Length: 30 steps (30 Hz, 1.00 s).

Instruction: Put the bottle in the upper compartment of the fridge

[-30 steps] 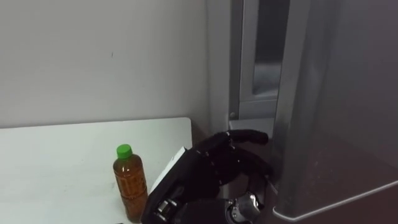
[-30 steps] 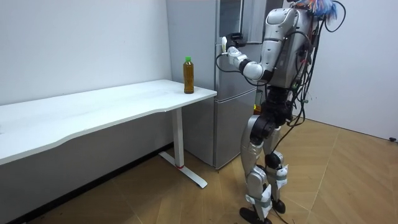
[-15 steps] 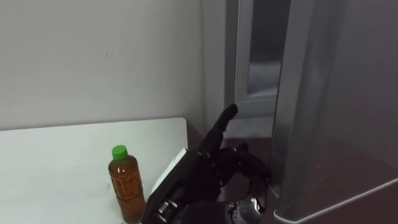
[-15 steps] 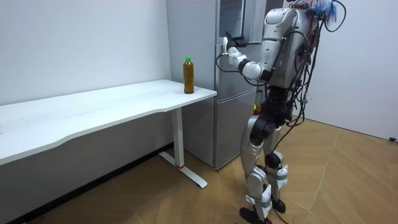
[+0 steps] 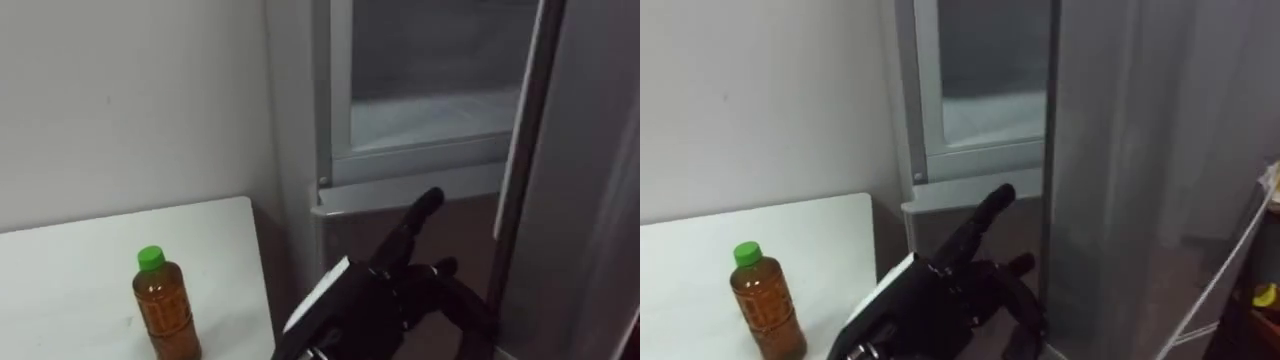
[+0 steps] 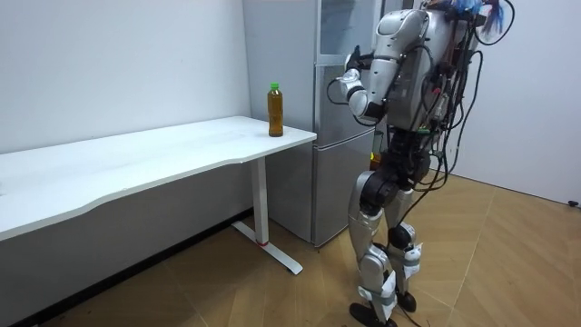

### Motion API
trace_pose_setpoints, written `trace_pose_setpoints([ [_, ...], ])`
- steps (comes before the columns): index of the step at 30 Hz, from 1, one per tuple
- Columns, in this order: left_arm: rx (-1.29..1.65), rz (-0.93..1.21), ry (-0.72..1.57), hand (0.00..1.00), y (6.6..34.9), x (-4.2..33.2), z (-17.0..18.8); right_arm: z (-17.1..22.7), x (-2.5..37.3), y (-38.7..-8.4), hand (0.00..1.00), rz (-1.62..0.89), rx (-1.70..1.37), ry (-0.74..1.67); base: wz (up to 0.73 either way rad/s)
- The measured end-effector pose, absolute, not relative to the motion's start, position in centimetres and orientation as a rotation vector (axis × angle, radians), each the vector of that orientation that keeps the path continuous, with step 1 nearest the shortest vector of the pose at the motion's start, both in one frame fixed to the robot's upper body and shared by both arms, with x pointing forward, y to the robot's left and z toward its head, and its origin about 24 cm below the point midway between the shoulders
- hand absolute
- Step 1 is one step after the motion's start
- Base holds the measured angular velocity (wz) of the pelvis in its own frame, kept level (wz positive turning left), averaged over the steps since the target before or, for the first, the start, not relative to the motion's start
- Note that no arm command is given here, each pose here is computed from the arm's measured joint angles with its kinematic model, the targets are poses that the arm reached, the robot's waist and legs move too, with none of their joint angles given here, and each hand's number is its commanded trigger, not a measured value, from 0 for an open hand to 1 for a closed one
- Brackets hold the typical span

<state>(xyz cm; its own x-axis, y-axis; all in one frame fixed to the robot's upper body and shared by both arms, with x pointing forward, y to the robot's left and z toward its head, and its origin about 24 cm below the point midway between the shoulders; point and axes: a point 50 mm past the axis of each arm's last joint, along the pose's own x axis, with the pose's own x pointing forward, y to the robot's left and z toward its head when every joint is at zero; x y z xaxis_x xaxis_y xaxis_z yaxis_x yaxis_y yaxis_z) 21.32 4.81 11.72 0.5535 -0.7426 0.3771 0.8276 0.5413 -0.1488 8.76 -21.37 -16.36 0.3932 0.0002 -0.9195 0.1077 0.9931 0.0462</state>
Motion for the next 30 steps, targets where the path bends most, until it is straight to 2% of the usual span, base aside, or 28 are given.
trace_pose_setpoints([
  [4,-0.291,-1.044,-0.224,0.0,3.3,20.9,11.2,-16.3,9.0,-21.4,0.0,-0.091,0.135,1.152,-0.26],
  [16,-0.253,-1.16,-0.156,0.0,1.7,20.8,10.4,-16.1,9.6,-21.3,0.0,-0.105,0.172,1.116,-0.19],
  [30,-0.238,-1.191,-0.172,0.0,1.2,21.0,10.9,-16.1,9.5,-21.4,0.0,-0.133,0.187,1.114,-0.11],
])
